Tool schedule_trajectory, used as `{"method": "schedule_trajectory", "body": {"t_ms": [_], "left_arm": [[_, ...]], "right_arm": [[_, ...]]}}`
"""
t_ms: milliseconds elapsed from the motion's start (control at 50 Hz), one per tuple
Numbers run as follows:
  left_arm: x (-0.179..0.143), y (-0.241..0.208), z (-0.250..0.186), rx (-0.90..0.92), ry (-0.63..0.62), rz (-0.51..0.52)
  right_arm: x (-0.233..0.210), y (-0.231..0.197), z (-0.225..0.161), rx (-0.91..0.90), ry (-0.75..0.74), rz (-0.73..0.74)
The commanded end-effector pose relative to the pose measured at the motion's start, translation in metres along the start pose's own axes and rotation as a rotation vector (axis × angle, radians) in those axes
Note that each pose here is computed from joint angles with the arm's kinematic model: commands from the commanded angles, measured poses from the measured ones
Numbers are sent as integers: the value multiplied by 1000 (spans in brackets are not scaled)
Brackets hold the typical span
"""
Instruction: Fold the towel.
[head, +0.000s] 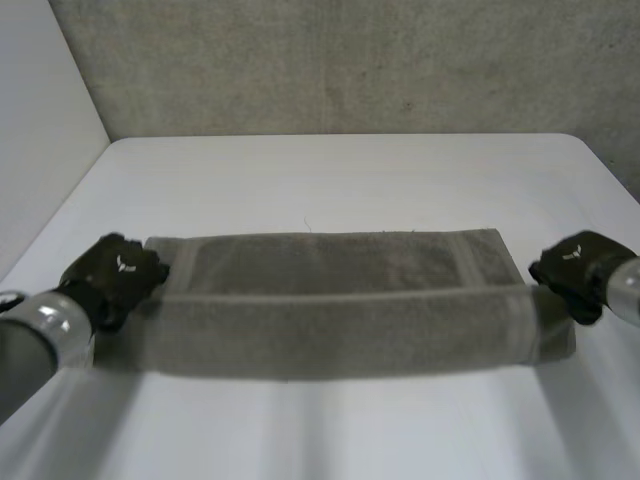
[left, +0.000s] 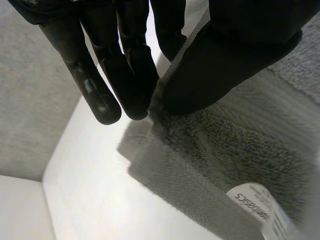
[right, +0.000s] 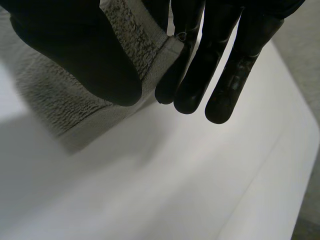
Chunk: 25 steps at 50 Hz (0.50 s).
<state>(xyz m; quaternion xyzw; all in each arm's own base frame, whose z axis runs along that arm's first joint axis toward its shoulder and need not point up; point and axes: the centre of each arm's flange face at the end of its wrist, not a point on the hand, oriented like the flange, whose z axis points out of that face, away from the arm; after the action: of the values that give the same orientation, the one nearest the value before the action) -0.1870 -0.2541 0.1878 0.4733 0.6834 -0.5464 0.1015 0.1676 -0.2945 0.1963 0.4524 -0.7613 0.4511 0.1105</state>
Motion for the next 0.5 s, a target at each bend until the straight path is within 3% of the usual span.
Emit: {"method": "schedule_trajectory", "body": {"t_ms": [20,300,500], "left_arm": [[-20,-4,69,20,-122,39],[-15,-13,152,151,-228,81],[-12,-13,172,136,-273,80]], "right_arm": [[-6,-23,47,74,136,29],[2,-49,116,229,397,8],[-10,-50,135,250,387,-12]]}}
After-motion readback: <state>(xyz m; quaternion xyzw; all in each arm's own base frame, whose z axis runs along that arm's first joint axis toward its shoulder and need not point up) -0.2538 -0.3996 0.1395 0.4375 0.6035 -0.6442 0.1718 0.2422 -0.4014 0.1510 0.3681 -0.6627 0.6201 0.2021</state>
